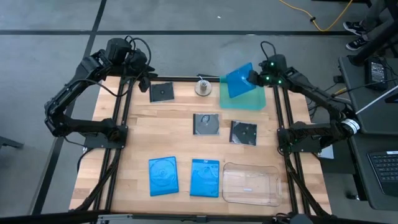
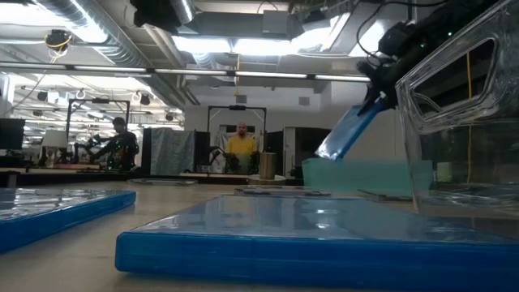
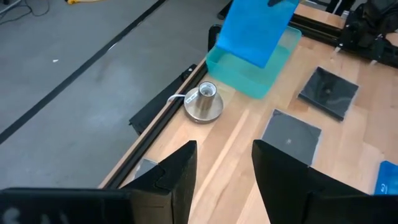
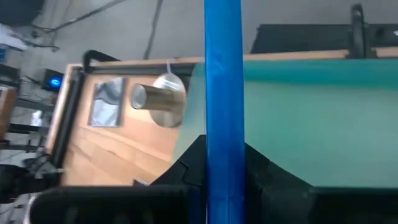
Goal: Pick & place jewel cases by type
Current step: Put the top blue CD case into the blue bin
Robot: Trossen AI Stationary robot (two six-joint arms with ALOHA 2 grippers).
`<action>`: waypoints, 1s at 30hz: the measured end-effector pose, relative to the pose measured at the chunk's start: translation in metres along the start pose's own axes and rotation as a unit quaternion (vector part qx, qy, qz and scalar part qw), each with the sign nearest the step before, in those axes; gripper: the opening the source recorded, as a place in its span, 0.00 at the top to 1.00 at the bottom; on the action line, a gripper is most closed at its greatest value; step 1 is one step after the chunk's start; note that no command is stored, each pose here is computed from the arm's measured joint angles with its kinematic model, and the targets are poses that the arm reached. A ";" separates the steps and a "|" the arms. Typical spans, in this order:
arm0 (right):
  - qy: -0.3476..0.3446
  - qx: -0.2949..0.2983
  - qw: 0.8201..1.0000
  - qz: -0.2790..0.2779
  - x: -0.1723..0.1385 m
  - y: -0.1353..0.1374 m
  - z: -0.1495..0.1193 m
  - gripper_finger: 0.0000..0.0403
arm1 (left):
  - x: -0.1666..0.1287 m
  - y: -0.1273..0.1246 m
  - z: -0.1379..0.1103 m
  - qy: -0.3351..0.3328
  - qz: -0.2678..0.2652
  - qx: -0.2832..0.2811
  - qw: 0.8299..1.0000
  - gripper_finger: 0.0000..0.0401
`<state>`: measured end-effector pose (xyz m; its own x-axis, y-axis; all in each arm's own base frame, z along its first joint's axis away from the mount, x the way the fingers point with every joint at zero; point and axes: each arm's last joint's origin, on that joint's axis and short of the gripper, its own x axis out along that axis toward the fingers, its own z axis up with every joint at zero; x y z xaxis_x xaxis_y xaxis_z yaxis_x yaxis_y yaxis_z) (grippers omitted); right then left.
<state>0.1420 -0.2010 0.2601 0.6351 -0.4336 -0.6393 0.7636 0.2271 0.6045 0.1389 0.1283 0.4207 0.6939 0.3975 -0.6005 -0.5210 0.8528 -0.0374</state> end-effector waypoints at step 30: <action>0.085 0.006 0.996 0.000 0.053 -0.010 -0.018 0.80 | 0.029 0.007 0.005 0.033 -0.003 0.007 0.999 0.64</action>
<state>0.1702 -0.2110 0.2116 0.6469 -0.2789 -0.7097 0.7624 0.2173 0.6096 0.1579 0.1471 0.4067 0.6623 0.3698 -0.6516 -0.5099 0.8597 -0.0304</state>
